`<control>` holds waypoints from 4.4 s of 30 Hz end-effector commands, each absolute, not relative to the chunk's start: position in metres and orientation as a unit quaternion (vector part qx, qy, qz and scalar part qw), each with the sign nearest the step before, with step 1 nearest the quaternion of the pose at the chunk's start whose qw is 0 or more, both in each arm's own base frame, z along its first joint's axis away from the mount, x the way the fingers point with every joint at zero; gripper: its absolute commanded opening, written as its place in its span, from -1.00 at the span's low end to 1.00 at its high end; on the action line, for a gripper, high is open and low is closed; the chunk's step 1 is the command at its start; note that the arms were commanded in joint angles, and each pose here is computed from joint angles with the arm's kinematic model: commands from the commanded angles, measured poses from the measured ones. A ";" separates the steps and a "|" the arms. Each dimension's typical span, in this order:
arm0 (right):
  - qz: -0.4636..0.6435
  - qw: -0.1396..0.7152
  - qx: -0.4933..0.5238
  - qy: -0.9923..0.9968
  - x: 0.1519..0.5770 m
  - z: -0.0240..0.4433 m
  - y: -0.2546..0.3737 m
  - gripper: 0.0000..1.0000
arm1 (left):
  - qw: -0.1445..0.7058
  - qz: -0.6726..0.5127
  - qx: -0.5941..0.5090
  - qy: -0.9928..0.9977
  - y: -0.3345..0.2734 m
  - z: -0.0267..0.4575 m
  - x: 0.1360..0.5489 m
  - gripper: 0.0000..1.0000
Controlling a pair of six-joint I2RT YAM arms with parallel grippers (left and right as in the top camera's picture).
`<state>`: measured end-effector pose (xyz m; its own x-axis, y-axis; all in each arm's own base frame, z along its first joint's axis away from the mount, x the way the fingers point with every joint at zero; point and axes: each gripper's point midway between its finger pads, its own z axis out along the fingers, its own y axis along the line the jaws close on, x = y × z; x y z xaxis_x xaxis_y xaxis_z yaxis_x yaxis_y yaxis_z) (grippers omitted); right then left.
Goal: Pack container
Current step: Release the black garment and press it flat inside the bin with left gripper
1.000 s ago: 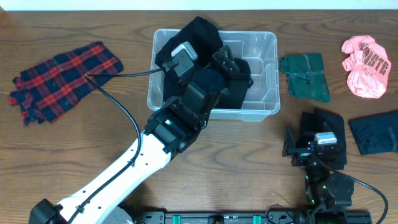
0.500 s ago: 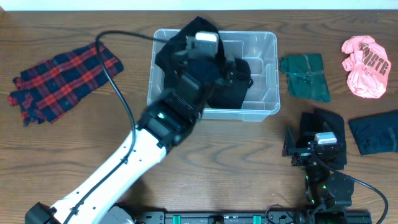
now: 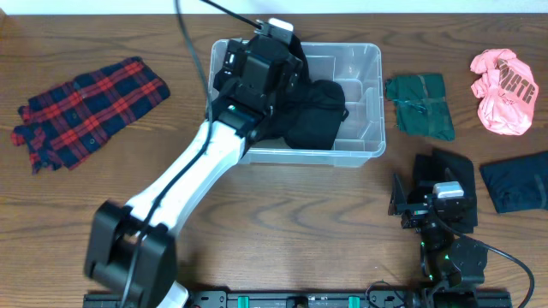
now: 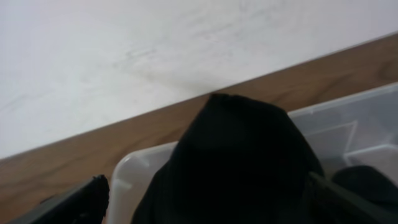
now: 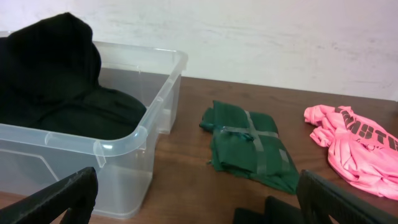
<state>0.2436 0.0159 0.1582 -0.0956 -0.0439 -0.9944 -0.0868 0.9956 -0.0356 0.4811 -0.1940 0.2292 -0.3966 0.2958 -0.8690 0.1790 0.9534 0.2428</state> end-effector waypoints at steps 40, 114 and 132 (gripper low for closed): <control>0.012 0.672 -0.050 0.739 0.243 0.157 0.016 0.98 | 0.261 0.050 0.109 0.958 -0.202 0.031 0.431 0.96; 0.012 0.672 -0.050 0.739 0.243 0.157 0.016 0.98 | 0.202 0.062 0.024 0.977 -0.154 0.034 0.453 -0.88; 0.012 0.672 -0.050 0.739 0.243 0.157 0.016 0.99 | 0.276 0.033 0.028 0.960 -0.164 0.104 0.474 0.67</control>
